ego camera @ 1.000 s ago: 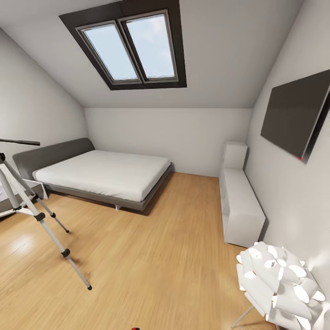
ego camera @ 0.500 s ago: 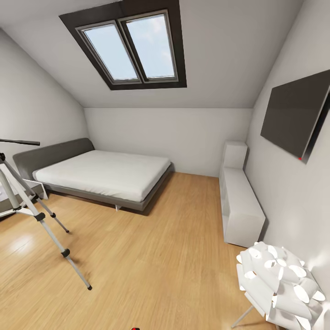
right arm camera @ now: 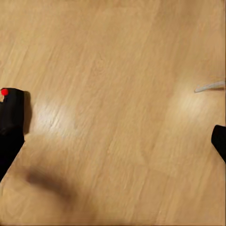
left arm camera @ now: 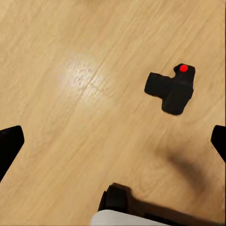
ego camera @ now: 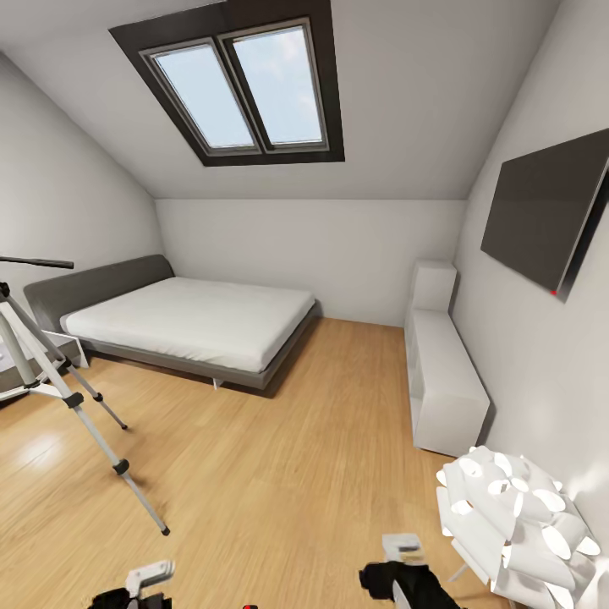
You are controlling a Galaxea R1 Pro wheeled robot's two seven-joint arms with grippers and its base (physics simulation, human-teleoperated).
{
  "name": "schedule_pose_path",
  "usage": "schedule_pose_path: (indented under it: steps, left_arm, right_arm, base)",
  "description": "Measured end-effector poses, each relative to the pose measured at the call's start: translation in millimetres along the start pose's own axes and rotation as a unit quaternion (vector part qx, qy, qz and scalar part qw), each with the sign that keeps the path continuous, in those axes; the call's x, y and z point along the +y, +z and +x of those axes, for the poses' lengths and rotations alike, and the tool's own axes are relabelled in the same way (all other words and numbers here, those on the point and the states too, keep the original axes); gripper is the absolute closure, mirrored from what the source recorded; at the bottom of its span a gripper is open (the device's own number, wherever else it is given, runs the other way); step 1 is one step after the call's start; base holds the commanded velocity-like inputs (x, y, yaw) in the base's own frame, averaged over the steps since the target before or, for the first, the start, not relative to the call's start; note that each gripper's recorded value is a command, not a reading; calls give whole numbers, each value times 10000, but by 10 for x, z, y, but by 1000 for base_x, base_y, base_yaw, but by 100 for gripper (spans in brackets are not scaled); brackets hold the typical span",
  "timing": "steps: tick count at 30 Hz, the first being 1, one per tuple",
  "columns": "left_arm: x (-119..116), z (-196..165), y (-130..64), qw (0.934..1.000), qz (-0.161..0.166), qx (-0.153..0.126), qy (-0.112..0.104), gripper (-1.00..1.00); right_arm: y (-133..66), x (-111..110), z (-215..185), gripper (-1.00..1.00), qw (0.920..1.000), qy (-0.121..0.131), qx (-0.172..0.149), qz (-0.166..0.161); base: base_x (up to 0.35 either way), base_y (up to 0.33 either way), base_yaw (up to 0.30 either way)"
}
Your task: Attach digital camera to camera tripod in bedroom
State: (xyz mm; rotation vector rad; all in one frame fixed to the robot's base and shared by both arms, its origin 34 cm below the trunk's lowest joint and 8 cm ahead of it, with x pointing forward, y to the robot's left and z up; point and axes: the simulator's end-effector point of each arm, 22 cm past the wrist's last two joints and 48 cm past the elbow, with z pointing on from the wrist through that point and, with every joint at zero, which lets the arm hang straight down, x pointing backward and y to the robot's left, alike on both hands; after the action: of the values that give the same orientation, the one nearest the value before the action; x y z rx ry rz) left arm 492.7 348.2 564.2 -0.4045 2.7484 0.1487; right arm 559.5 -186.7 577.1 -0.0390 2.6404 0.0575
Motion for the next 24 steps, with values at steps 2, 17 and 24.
schedule_pose_path:
  steps: [2,17,24]
  left_arm:
    - [-95,-297,-24,9999,63,-116,-63,-100]
    - [-1186,-1933,-618,9855,1175,-996,-709,-100]
    - [-1697,-2235,-998,9748,1613,-1436,-561,-100]
  right_arm:
    - [-32,102,-322,-100,9998,-1,-178,-55]
    - [-650,412,-2111,-100,9914,1,-1293,-210]
    - [-765,377,-2215,-100,9920,11,-1246,-212]
  base:
    - [0,0,0]
    - [0,0,0]
    - [0,0,0]
